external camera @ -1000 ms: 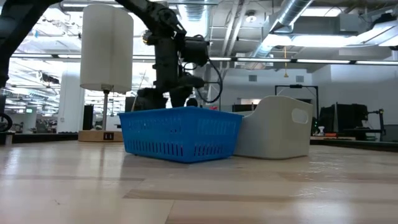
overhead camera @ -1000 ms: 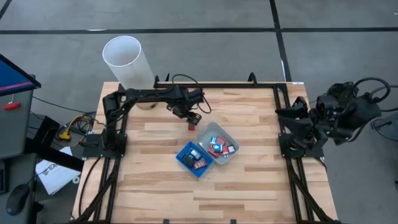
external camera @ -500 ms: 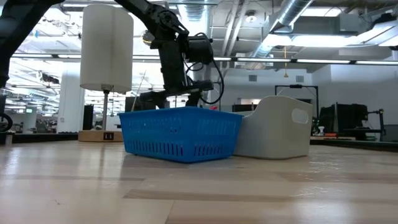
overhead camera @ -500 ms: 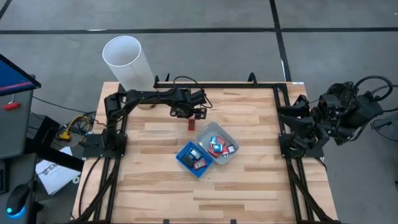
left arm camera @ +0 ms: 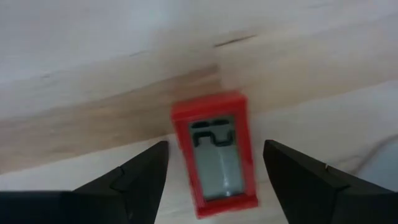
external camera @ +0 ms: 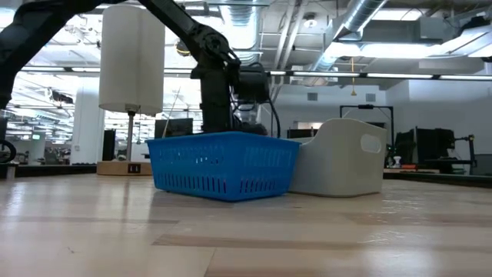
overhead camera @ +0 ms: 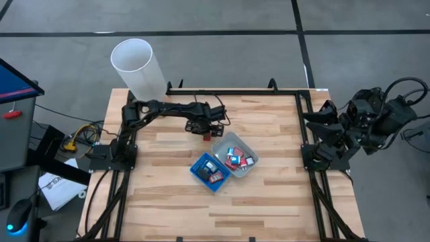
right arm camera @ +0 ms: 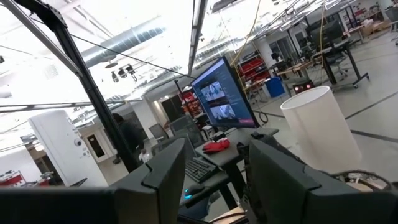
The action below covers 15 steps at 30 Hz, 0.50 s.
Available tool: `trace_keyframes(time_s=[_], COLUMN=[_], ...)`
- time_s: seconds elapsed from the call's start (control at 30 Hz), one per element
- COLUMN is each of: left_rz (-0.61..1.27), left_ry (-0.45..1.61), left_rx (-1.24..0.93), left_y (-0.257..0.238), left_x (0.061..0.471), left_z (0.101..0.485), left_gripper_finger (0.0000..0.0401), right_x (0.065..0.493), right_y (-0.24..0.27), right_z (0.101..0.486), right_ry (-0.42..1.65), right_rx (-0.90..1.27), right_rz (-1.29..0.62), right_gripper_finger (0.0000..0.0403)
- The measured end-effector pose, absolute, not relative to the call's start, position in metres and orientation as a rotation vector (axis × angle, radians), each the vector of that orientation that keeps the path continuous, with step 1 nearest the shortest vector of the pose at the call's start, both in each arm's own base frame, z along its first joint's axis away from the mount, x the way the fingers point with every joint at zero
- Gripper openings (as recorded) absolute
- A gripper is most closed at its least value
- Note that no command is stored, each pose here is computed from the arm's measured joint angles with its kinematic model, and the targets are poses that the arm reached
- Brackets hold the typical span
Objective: Pick & Place Office items
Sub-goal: Put the red digital timer into the blue bin
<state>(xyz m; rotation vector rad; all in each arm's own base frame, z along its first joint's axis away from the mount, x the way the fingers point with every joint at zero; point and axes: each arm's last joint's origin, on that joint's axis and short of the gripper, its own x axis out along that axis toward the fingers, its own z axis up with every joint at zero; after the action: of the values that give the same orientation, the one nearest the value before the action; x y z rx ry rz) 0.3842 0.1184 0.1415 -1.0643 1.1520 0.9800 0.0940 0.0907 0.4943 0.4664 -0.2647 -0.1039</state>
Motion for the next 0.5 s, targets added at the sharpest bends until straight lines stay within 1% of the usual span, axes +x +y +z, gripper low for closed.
trace_keyframes(time_s=[0.17, 0.27, 0.37, 0.5], left_rz=[0.982, 1.012, 1.041, 1.045], left_ry=[1.183, 1.186, 1.186, 1.191], left_rx=[-1.061, -1.064, -1.059, -1.064], left_y=[0.115, 0.115, 0.117, 0.118], left_x=[0.387, 0.385, 0.383, 0.383], left_z=[0.132, 0.131, 0.13, 0.129], left_gripper_finger=[0.0258, 0.0242, 0.0207, 0.0141], right_x=[0.093, 0.091, 0.089, 0.088], right_y=[0.091, 0.091, 0.091, 0.091], right_z=[0.496, 0.498, 0.5, 0.501], right_ry=[-0.276, -0.283, -0.292, -0.296], right_rx=[0.463, 0.459, 0.448, 0.437], right_rz=[-0.099, -0.088, -0.082, -0.08], right_gripper_finger=[0.0171, 0.0171, 0.0171, 0.0171])
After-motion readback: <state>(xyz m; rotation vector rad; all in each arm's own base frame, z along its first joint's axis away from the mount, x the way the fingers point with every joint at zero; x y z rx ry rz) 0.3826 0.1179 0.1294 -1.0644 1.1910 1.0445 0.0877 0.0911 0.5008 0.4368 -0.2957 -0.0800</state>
